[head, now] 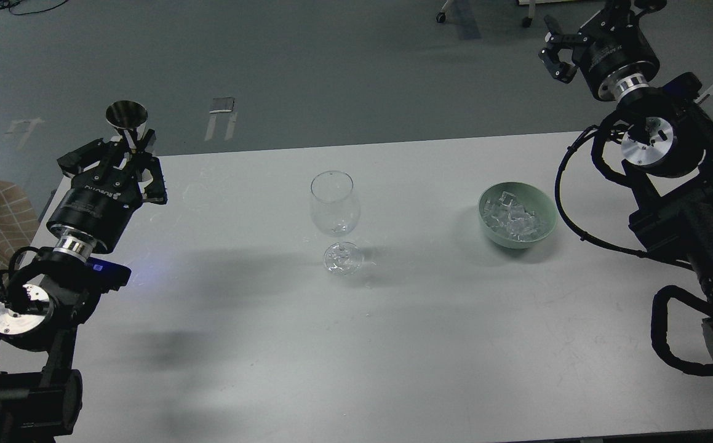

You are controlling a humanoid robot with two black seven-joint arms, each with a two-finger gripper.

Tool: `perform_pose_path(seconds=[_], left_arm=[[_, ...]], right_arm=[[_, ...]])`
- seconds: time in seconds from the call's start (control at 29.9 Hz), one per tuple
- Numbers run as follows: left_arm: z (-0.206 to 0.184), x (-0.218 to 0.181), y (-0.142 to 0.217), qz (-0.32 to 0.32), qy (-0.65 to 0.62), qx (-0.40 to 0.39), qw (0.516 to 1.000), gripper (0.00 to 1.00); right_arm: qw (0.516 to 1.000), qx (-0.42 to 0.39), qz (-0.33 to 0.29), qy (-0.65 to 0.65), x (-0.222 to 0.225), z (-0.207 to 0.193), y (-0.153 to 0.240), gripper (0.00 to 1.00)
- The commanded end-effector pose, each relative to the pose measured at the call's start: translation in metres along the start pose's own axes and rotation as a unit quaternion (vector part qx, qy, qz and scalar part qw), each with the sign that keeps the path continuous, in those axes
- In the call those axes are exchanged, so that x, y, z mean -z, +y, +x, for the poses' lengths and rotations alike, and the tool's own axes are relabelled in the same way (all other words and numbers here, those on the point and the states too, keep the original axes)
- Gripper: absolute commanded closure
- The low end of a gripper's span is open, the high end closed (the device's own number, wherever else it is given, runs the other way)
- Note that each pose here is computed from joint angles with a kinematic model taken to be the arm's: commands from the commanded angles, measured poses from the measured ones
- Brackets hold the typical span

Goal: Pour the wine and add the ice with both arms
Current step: 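Lift the jigger with the left gripper and carry it above the wine glass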

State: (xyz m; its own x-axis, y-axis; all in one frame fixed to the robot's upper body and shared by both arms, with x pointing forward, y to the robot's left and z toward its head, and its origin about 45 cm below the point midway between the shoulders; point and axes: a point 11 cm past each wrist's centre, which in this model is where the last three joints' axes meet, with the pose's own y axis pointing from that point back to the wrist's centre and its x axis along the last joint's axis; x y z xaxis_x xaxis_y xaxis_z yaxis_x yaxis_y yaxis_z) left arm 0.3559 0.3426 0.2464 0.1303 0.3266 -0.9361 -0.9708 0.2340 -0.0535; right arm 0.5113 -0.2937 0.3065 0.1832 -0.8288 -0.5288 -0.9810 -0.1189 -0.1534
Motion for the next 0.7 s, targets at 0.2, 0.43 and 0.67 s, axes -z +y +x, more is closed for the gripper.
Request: perform_pose_path(seconds=[0.2,0.43,0.67], left_arm=[[-0.033,0.037,-0.002,0.057,0.005,0.018,0.998,1.0],[-0.038,0.063,-0.009,0.083,0.005,0.013,0.996,1.0],[-0.043,0.073,-0.019,0.094,-0.027,0.004,0.995,1.0]], right_arm=[[1.0,-0.002,-0.002,0.0,-0.002,0.002,0.002,0.0],[1.0,-0.002,-0.002,0.0,-0.002,0.003,0.002,0.0],[1.0,-0.004,-0.005,0.0,-0.005,0.005,0.004,0.0]])
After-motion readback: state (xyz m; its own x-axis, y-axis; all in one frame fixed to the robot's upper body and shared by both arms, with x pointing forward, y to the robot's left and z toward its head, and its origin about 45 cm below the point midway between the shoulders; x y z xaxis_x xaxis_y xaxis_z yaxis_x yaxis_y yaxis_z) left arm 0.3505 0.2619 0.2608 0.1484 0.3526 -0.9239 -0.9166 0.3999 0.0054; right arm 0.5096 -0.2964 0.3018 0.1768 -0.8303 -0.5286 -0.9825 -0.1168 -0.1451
